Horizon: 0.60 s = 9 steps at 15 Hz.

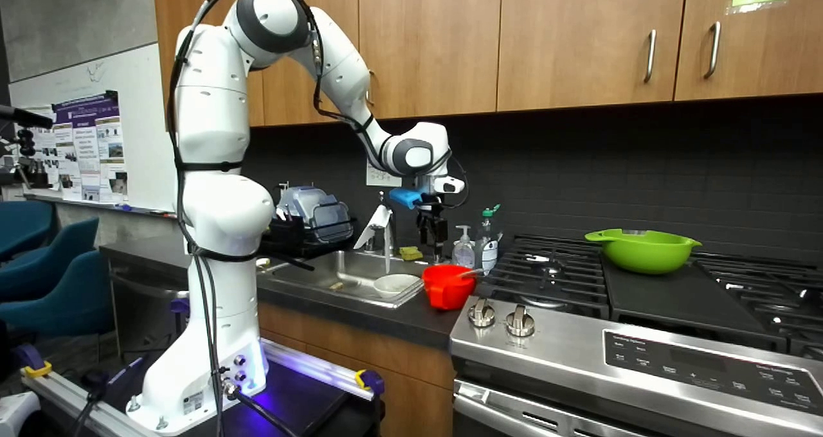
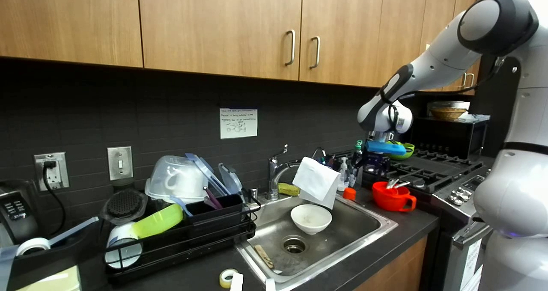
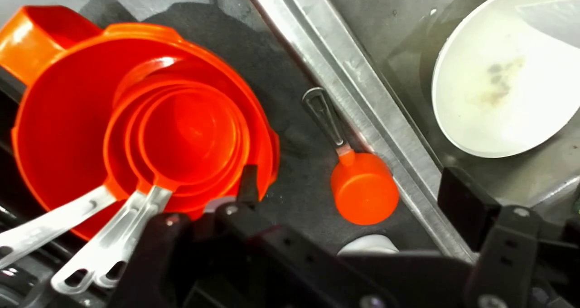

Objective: Remove the small orange pot from the orange bowl and put it on the counter

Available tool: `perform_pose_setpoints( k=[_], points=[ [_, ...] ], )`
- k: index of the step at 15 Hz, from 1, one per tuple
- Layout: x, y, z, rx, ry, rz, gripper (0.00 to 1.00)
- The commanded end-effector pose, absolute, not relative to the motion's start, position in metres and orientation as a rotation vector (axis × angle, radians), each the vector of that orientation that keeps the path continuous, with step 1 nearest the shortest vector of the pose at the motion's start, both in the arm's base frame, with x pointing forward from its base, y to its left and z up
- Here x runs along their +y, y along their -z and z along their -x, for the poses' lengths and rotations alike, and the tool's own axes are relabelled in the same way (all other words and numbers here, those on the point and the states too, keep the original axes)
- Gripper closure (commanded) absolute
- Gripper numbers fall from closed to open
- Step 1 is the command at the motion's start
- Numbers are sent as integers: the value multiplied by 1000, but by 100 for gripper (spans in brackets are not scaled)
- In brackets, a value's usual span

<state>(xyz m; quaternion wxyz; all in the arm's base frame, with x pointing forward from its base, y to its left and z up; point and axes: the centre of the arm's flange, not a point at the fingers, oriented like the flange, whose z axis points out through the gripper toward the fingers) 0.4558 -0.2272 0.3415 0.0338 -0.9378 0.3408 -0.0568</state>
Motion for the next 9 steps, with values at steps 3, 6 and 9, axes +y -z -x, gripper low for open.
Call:
perform_pose_setpoints(
  k=[3,6,9],
  points=[
    [-191,-373,-423,1033,250,2904,0],
    [-162,-383,-406,1023,270,2916,0],
    [-127,-386,-384,996,283,2944,0]
  ],
)
